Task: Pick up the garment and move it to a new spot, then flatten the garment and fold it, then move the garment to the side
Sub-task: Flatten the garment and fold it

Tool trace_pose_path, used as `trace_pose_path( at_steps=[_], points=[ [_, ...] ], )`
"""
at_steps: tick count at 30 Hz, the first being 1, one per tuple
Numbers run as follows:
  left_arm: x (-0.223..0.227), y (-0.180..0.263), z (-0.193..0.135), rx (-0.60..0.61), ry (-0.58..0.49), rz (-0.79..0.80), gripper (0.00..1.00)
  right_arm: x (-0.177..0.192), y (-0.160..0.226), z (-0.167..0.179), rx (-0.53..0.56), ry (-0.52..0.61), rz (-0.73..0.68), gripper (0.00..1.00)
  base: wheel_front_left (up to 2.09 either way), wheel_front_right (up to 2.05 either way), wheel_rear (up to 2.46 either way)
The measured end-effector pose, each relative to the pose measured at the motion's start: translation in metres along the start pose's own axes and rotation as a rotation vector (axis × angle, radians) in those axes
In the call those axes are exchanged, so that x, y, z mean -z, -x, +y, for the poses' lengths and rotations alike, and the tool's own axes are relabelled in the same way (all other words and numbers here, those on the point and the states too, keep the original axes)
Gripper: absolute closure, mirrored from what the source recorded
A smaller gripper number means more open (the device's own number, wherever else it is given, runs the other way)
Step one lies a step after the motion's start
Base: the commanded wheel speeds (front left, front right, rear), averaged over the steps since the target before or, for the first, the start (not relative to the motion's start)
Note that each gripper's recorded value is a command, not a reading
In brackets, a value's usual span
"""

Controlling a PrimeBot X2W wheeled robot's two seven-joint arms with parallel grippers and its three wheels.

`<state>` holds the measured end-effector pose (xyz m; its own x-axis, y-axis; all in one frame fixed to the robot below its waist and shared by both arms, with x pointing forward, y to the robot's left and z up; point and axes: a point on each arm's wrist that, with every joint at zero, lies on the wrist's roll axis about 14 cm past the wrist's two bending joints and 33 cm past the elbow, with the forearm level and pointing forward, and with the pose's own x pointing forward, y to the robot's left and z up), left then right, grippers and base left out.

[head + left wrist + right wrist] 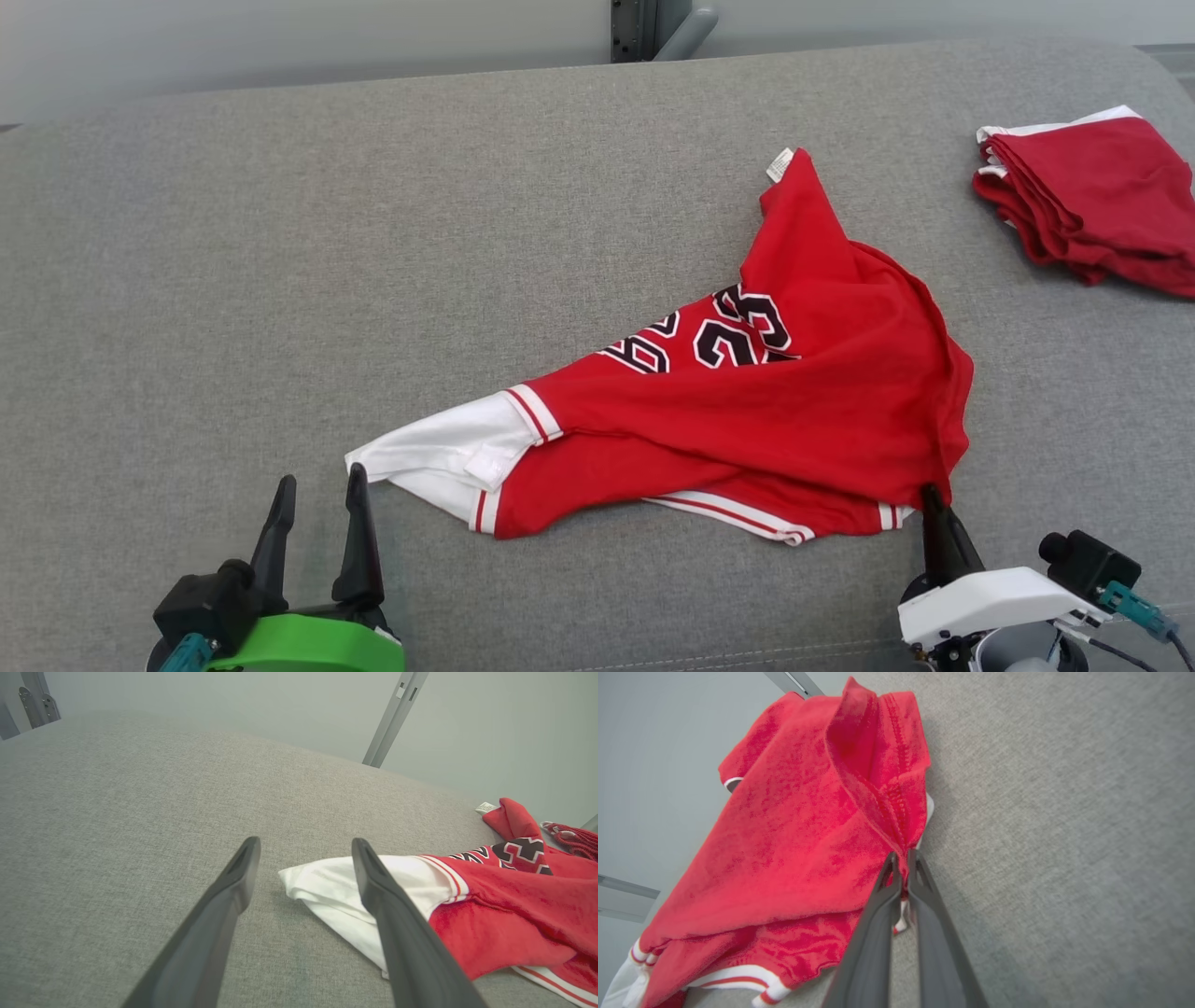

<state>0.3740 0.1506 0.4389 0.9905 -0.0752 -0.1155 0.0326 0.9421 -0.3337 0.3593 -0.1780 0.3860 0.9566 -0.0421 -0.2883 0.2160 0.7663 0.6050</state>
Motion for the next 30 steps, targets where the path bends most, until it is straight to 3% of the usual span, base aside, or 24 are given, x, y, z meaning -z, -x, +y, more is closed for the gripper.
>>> trace_pose_path(
  at_steps=[9, 24, 30],
  points=[
    [0.03, 0.005, -0.019, 0.041, 0.116, 0.098, 0.0, -0.044, 0.001, 0.018, -0.064, 0.027, -0.141, 1.0, 0.0, 0.0, 0.0],
    [0.042, -0.012, -0.012, -0.051, 0.39, 0.169, 0.0, -0.04, 0.004, 0.023, -0.085, 0.069, -0.128, 1.0, 0.0, 0.0, 0.0],
    [0.051, -0.016, -0.007, -0.087, 0.409, 0.203, 0.0, -0.039, 0.006, 0.024, -0.088, 0.073, -0.125, 1.0, 0.0, 0.0, 0.0]
  ],
)
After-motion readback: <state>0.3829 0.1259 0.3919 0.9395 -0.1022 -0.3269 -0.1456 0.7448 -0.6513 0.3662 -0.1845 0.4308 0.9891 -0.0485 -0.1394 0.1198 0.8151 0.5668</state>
